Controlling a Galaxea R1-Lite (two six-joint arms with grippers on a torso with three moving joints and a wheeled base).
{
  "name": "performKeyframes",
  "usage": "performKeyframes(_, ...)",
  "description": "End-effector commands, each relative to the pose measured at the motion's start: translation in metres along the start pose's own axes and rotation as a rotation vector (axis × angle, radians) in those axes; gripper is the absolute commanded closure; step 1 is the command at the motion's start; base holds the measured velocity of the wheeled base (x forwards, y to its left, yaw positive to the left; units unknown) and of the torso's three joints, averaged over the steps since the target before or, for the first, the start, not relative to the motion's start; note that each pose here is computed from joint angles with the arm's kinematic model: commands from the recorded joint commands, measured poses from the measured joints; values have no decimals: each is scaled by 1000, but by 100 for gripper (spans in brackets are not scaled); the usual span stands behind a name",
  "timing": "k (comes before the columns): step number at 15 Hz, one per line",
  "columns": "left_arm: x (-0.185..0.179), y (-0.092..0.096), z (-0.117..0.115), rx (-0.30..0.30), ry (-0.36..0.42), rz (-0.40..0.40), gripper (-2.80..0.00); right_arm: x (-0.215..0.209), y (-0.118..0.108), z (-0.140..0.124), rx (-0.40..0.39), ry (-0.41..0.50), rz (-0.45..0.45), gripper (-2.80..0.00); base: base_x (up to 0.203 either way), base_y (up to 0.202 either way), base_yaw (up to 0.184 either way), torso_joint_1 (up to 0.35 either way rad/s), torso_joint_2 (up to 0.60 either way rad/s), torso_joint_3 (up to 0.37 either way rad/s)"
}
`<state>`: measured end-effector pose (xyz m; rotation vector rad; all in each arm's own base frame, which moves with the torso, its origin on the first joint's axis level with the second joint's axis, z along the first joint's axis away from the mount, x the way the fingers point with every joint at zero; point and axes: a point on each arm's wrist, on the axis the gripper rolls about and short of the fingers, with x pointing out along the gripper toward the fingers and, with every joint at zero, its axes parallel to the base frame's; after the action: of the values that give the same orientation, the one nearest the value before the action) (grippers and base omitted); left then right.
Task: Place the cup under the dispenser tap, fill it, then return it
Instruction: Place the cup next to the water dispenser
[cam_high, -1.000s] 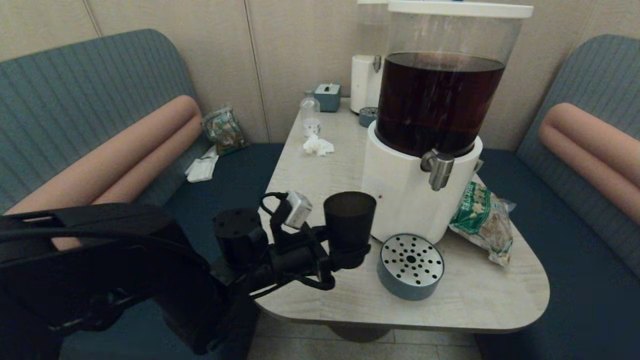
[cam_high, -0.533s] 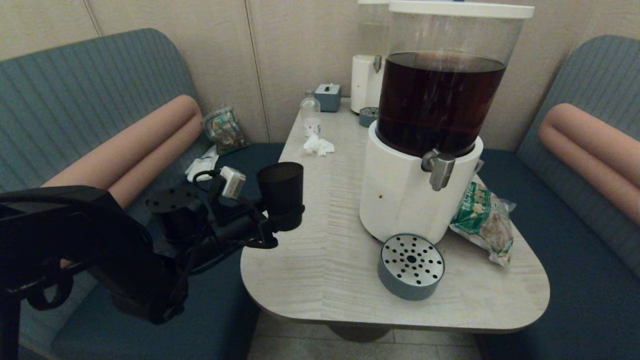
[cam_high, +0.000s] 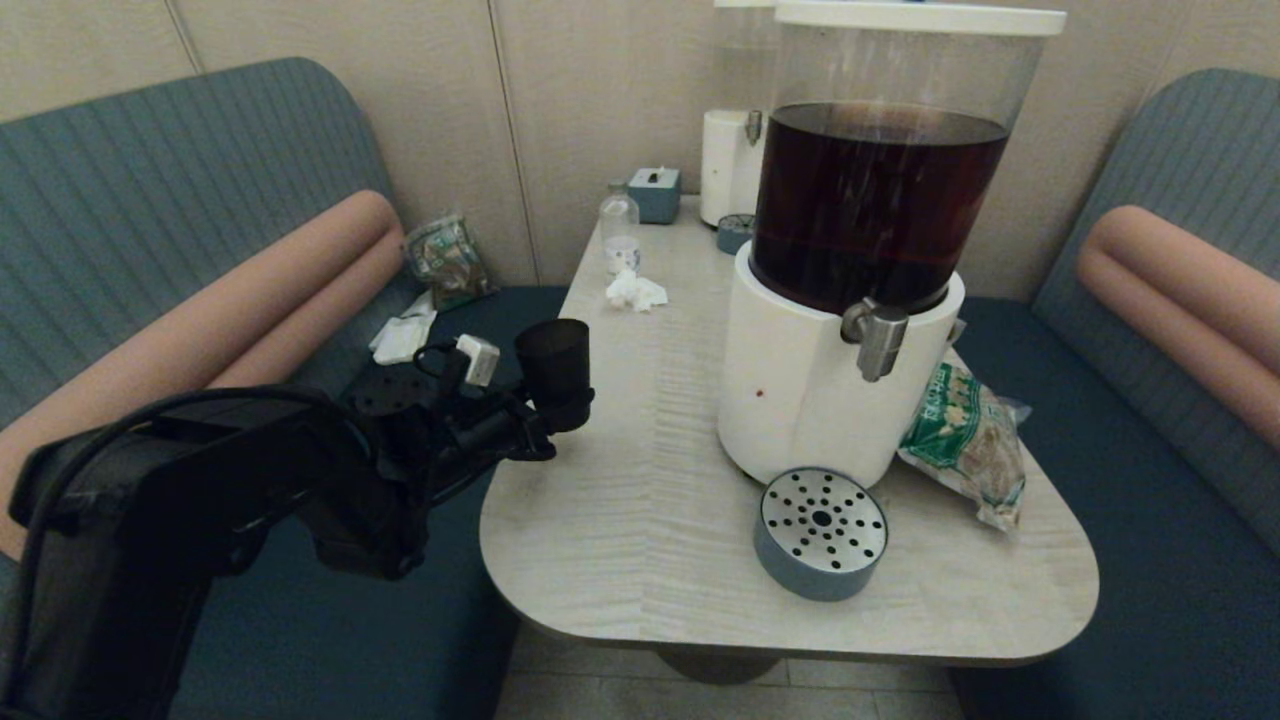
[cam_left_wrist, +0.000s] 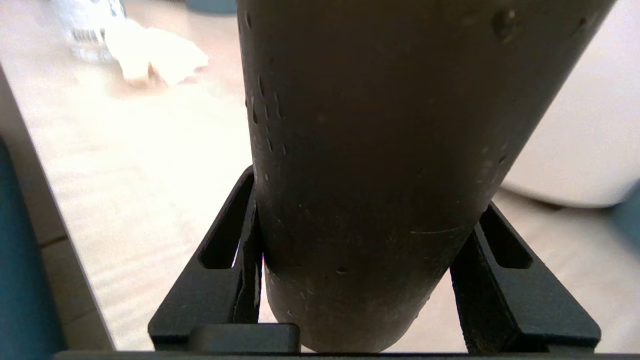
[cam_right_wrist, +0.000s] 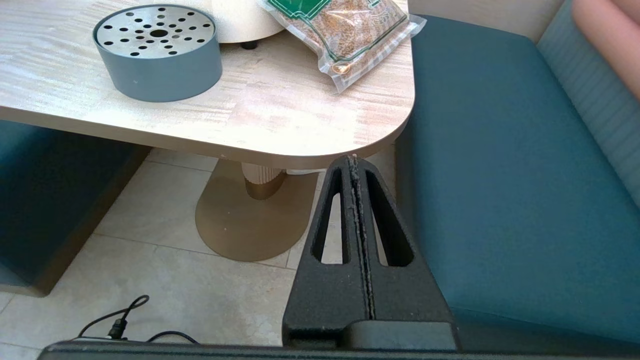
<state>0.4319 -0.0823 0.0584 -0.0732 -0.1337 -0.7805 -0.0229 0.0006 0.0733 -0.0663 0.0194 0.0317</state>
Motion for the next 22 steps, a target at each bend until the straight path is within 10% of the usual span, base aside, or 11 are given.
performKeyframes(1, 5, 9, -37, -23, 32, 2, 0, 0, 0, 0, -1, 2, 1, 0, 0, 0, 0, 0, 0, 0)
performKeyframes(22, 29, -1, -66, -37, 22, -43, 0, 0, 0, 0, -1, 2, 1, 0, 0, 0, 0, 0, 0, 0)
